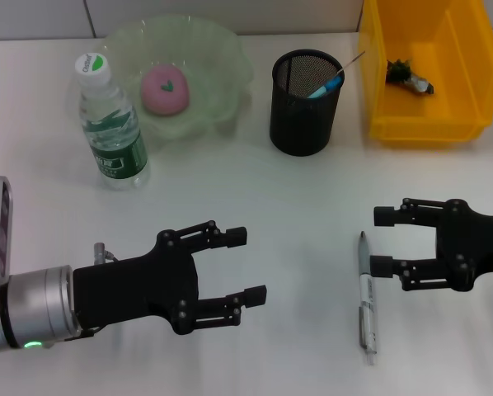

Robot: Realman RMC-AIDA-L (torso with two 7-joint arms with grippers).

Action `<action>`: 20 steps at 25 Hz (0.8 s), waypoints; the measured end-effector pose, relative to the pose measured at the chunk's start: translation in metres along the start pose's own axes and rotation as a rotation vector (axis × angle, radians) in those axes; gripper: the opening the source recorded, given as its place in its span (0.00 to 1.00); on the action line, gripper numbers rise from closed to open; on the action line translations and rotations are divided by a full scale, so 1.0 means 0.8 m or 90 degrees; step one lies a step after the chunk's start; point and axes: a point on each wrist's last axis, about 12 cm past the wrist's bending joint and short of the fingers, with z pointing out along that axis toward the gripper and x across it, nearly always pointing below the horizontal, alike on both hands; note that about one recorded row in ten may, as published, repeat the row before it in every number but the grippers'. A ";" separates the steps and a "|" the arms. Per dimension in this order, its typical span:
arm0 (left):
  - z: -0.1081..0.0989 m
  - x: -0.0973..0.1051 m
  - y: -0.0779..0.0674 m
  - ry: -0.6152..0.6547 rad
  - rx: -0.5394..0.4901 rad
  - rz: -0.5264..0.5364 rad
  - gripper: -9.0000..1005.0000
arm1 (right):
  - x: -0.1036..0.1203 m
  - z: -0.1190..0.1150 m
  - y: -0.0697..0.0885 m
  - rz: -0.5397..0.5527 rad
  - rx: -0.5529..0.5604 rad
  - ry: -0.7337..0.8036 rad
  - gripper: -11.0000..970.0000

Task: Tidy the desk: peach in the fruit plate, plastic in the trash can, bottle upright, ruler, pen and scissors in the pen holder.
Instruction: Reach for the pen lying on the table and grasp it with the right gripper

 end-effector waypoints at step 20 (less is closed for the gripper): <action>0.007 -0.004 0.006 0.009 0.002 0.000 0.78 | -0.042 0.011 -0.015 -0.119 -0.066 0.135 0.84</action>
